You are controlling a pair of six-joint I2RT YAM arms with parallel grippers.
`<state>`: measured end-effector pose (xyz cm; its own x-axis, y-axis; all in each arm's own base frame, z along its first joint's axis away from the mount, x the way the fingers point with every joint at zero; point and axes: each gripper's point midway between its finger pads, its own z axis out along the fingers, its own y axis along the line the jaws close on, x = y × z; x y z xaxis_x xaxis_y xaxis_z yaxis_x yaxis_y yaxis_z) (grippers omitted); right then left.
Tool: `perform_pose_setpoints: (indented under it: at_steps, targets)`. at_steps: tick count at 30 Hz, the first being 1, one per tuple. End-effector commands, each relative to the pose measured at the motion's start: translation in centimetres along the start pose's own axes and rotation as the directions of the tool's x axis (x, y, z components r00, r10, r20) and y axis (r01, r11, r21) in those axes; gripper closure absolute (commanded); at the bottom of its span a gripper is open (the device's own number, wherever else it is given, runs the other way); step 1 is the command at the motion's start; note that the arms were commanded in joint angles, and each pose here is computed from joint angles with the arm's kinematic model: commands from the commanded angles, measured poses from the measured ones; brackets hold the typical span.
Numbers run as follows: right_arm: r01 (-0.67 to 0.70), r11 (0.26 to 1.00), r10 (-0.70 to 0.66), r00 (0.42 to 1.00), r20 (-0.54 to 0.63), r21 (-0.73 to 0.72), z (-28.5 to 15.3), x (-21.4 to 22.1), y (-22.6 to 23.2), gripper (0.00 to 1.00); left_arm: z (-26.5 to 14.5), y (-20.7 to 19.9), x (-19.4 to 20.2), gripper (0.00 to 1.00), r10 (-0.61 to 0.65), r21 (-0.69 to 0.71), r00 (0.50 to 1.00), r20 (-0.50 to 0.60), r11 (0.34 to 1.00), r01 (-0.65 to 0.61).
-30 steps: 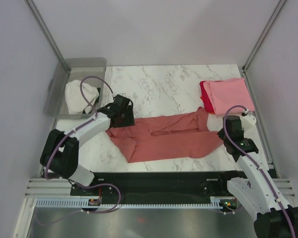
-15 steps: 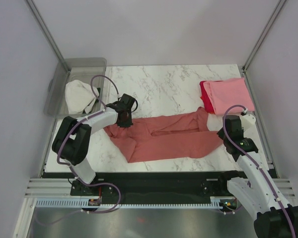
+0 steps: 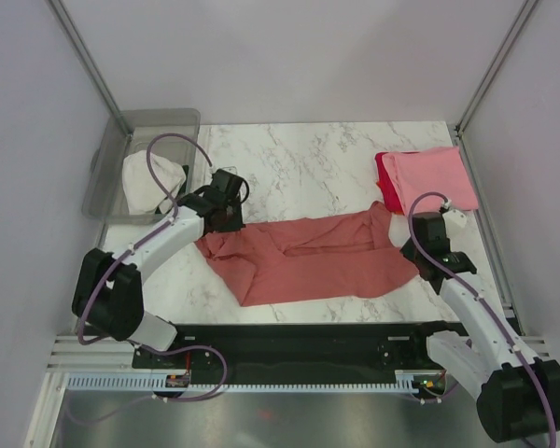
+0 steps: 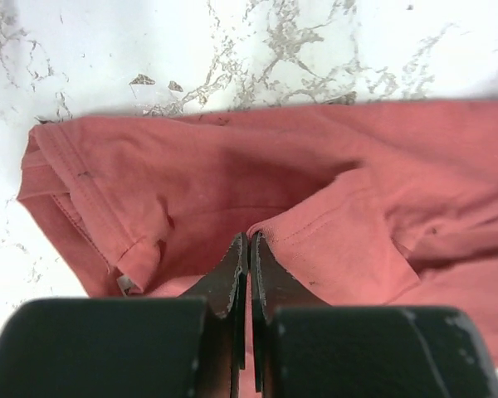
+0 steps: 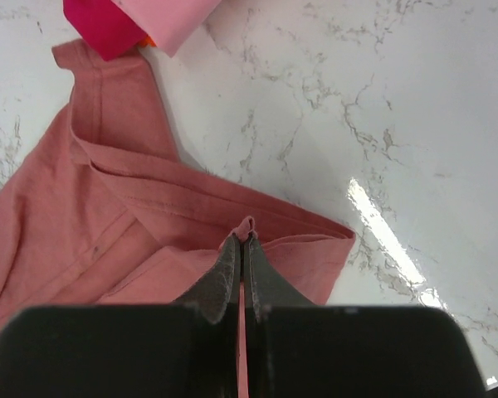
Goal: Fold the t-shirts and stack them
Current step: Flatten the tshirt out
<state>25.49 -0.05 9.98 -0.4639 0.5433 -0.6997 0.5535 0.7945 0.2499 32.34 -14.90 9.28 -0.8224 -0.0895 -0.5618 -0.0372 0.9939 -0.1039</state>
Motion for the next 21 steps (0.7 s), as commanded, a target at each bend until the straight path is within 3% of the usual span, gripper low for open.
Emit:
perform_pose_setpoints:
  at_steps: [1,6,12,18,21]
  targets:
    - [0.024,0.996,-0.022,1.000,0.018,-0.087,-0.3,-1.8,2.6,1.00,-3.8,-1.0,-2.6,0.98,-0.012,0.068,0.998,0.066,0.998,0.008]
    - [0.017,0.984,-0.004,0.997,0.074,-0.176,-2.4,-6.1,5.8,1.00,-8.5,-2.0,-5.7,0.98,-0.030,0.138,0.989,0.144,0.990,0.010]
    - [0.021,0.949,0.038,0.983,0.179,-0.314,-7.8,-11.9,9.1,1.00,-17.4,-1.1,-9.8,0.98,-0.051,0.174,0.951,0.304,0.985,-0.003]
    - [0.060,0.865,0.117,0.941,0.317,-0.498,-17.6,-17.8,10.8,1.00,-31.5,-0.1,-14.2,0.98,-0.114,0.284,0.839,0.533,0.957,-0.051]
    - [0.087,0.792,0.194,0.902,0.385,-0.604,-24.1,-19.9,10.5,1.00,-40.1,0.9,-14.5,0.98,-0.217,0.403,0.727,0.652,0.911,-0.090]
